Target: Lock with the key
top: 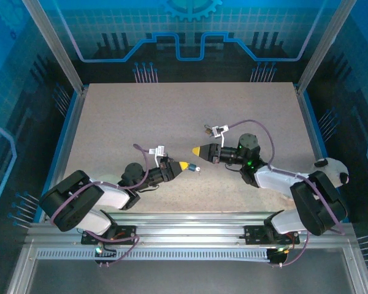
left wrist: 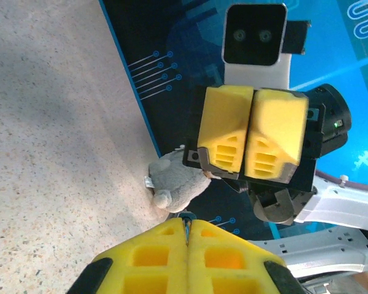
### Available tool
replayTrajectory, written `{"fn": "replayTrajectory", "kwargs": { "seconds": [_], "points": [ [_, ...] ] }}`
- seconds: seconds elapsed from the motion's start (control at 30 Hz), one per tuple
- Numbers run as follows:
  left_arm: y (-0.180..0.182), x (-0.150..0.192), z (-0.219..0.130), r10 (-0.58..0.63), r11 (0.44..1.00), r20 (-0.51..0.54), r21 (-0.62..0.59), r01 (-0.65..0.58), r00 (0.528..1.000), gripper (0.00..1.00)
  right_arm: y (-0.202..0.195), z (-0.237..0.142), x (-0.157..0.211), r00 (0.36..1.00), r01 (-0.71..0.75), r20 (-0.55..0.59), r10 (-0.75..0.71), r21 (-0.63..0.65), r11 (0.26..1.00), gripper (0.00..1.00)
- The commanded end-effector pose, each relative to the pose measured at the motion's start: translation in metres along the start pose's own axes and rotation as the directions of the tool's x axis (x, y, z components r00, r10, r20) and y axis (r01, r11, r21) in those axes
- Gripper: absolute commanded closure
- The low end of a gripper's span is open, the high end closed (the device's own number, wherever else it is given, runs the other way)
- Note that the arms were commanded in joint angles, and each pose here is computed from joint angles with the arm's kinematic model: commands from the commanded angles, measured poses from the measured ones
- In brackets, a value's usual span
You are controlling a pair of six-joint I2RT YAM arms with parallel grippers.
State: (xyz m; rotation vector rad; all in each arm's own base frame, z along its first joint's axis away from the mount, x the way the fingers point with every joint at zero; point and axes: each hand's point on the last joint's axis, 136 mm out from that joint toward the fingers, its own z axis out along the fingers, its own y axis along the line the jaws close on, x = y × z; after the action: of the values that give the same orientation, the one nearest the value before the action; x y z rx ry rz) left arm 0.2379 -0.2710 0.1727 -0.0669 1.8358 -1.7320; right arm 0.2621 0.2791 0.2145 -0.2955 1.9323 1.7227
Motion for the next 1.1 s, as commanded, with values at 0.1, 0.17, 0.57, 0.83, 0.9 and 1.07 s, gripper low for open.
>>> {"fn": "replayTrajectory", "kwargs": {
  "seconds": [0.1,0.17,0.57,0.83,0.9,1.07],
  "points": [
    [0.005,-0.014,-0.003,-0.015,1.0,0.052,-0.018,0.016,0.999,1.0,0.004,-0.02,-0.011,0.988,0.146,0.03,-0.153,0.153,0.977,0.52],
    [0.006,-0.017,-0.003,-0.015,0.999,0.061,-0.029,0.017,0.998,1.0,0.003,-0.029,-0.013,0.982,0.174,0.034,-0.185,0.218,0.96,0.32],
    [-0.006,-0.029,-0.002,0.052,0.996,0.076,-0.069,-0.047,0.996,1.0,-0.031,-0.083,-0.025,0.965,0.171,0.059,-0.254,0.593,0.787,0.0],
    [-0.012,-0.039,-0.008,0.102,0.991,0.118,-0.104,-0.089,0.988,1.0,-0.033,-0.102,-0.027,0.944,0.119,0.179,-0.277,0.598,0.793,0.0],
    [-0.013,-0.041,-0.008,0.105,0.99,0.125,-0.107,-0.092,0.987,1.0,-0.03,-0.105,-0.024,0.932,0.118,0.218,-0.289,0.572,0.812,0.0],
    [-0.016,-0.044,-0.009,0.1,0.991,0.144,-0.104,-0.085,0.984,1.0,-0.02,-0.105,-0.019,0.913,0.169,0.238,-0.331,0.517,0.839,0.0]
  ]
}}
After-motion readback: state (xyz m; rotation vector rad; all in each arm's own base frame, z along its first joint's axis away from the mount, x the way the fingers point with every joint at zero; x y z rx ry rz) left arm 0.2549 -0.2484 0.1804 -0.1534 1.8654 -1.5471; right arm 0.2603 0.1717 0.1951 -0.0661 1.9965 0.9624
